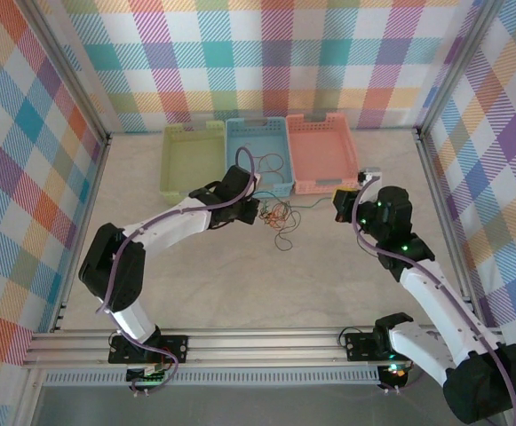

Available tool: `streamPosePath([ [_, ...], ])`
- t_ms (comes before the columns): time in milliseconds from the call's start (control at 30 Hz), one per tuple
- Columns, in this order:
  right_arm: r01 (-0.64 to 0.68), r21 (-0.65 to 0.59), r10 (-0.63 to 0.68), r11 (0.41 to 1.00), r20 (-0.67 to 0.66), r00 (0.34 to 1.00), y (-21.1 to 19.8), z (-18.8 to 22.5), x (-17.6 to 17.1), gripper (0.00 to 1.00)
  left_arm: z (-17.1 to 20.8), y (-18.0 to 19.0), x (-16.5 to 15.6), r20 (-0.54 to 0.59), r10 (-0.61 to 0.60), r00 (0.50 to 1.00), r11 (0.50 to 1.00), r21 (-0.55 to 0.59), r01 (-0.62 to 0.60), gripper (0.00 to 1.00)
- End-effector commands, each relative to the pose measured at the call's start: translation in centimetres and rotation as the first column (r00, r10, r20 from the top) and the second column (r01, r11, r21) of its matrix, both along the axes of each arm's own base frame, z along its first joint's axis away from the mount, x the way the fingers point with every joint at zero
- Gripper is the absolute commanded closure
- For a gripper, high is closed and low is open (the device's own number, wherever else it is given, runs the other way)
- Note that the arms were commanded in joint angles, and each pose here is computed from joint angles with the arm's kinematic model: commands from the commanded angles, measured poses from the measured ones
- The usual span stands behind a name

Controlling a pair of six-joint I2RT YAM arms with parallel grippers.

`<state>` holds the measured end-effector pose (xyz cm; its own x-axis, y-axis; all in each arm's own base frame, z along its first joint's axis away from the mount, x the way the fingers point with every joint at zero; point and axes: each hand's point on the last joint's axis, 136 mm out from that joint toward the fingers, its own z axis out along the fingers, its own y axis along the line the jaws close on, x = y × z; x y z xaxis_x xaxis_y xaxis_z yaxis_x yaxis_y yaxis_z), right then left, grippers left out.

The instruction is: Untangle the cables

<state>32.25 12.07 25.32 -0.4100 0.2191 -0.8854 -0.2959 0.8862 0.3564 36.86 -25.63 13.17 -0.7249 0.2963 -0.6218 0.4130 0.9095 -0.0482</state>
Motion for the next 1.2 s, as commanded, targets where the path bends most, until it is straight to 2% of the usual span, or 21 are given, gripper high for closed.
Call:
streamPosePath([
  [0, 0.284, -0.068, -0.285, 0.956, -0.005, 0.959, -5.4, -0.9, 0.7, 1.0, -0.6, 2.3, -1.8, -0.036, 0.002, 0.999, 0.997, 0.081, 0.001, 0.86],
  [200, 0.407, -0.069, -0.409, 0.911, -0.022, 0.912, -8.3, -1.2, 0.3, 1.0, -0.6, 3.2, -2.4, -0.037, 0.005, 0.999, 0.994, 0.11, -0.001, 0.86],
  [267, 0.389, -0.047, -0.391, 0.92, -0.03, 0.92, -8.1, -1.3, 0.4, 1.0, -0.5, 3.1, -2.4, -0.033, 0.003, 0.999, 0.995, 0.1, 0.0, 0.86],
  [433, 0.144, 0.03, -0.144, 0.989, -0.014, 0.989, -3.5, -0.7, 0.7, 1.0, -0.5, 0.6, -2.9, -0.074, -0.054, 0.996, 0.998, -0.022, 0.052, 0.85],
  [533, -0.049, 0.08, 0.047, 0.996, 0.03, 0.998, -0.3, 0.5, 0.1, 1.0, 0.0, -1.1, -3.3, -0.077, -0.096, 0.992, 0.99, -0.113, 0.087, 0.71],
  [600, -0.173, 0.108, 0.167, 0.979, 0.061, 0.984, 1.6, 1.2, -0.6, 1.0, 0.3, -1.6, -3.4, -0.07, -0.103, 0.992, 0.985, -0.144, 0.092, 0.65],
  [767, -0.454, 0.152, 0.435, 0.878, 0.14, 0.889, 5.8, 2.5, -3.0, 1.0, 1.3, -1.5, -3.4, -0.045, -0.072, 0.996, 0.979, -0.192, 0.062, 0.53],
  [900, -0.522, 0.139, 0.505, 0.842, 0.14, 0.852, 7.6, 2.0, -3.6, 1.0, 2.0, -2.2, -3.9, -0.035, -0.078, 0.996, 0.958, -0.28, 0.065, 0.49],
  [1167, -0.543, 0.159, 0.54, 0.825, 0.065, 0.839, 9.0, -0.4, -2.6, 1.0, 0.4, -3.1, -3.5, -0.087, -0.092, 0.992, 0.958, -0.278, 0.065, 0.45],
])
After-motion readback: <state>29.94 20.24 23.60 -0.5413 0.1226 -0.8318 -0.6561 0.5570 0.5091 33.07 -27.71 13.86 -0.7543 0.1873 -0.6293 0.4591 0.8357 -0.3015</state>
